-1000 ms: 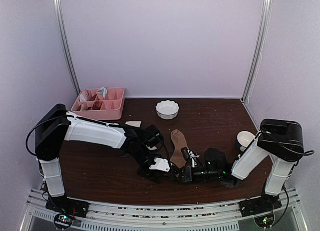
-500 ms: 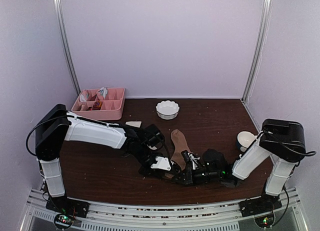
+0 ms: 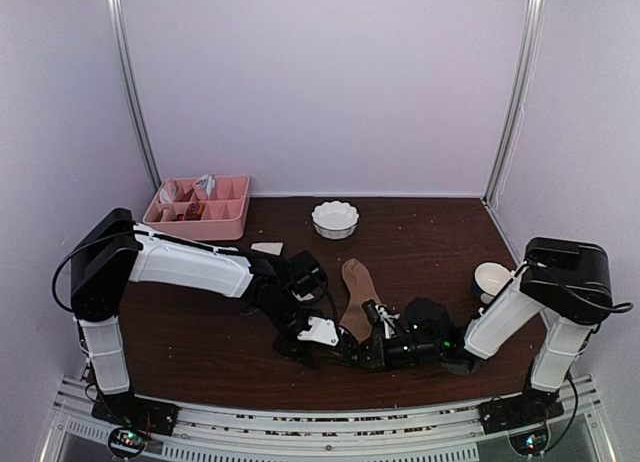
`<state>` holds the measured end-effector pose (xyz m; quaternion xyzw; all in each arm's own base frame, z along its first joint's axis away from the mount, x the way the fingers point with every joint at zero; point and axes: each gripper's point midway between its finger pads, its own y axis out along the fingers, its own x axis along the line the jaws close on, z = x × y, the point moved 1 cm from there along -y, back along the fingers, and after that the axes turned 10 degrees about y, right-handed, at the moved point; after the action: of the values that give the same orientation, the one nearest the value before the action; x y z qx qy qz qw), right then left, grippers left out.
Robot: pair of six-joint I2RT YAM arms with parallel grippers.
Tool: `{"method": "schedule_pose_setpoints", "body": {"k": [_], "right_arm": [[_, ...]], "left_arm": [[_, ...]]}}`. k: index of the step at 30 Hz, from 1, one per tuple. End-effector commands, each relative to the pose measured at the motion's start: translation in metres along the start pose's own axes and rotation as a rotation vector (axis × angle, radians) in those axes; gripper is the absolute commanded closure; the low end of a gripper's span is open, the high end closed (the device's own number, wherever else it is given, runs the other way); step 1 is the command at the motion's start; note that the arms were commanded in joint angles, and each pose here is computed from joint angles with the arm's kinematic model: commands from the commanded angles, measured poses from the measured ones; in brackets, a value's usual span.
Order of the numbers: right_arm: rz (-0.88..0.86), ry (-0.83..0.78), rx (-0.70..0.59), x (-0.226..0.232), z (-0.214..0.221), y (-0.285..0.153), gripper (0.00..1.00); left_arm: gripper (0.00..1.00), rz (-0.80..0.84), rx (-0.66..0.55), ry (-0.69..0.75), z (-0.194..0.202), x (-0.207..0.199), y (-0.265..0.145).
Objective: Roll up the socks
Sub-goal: Roll the sock at the center of the board.
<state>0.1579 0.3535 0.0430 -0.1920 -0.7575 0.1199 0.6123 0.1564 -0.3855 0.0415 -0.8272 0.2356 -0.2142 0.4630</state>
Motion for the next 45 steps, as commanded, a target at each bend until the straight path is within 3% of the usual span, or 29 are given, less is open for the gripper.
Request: {"method": "schedule_pose_setpoints", "body": {"k": [1, 18, 22, 25, 28, 31, 37, 41, 45], "right_arm": [[-0.036, -0.003, -0.036, 0.013, -0.01, -0.001, 1.0], [-0.111, 0.059, -0.053, 0.023, -0.017, 0.005, 1.0], [-0.107, 0.056, -0.051, 0.022, -0.016, 0.005, 1.0], [-0.074, 0.04, -0.049, 0.014, -0.012, 0.001, 1.0], [-0.003, -0.017, -0.049, 0.002, -0.008, -0.005, 0.92], [0.064, -0.085, -0.046, -0.005, -0.007, -0.012, 0.74], [0.205, -0.211, -0.127, -0.014, -0.019, -0.035, 0.54], [0.314, -0.259, -0.231, -0.015, -0.052, -0.046, 0.54], [0.421, -0.285, -0.241, -0.016, -0.089, -0.04, 0.61]], "left_arm": [[0.51, -0.037, 0.01, 0.031, 0.001, 0.007, 0.002], [0.65, -0.051, 0.03, 0.006, 0.009, 0.01, 0.012], [0.75, -0.077, 0.034, 0.012, 0.009, 0.014, 0.011], [0.9, -0.091, 0.033, 0.002, 0.009, 0.017, 0.01], [0.99, -0.081, 0.026, -0.012, 0.007, 0.017, 0.008], [1.0, -0.06, 0.012, -0.04, 0.006, 0.018, 0.005], [1.0, -0.017, -0.006, -0.124, 0.012, 0.021, -0.005], [1.0, 0.014, 0.016, -0.148, 0.021, 0.011, -0.007], [1.0, 0.028, 0.039, -0.177, 0.027, 0.0, -0.009]]}}
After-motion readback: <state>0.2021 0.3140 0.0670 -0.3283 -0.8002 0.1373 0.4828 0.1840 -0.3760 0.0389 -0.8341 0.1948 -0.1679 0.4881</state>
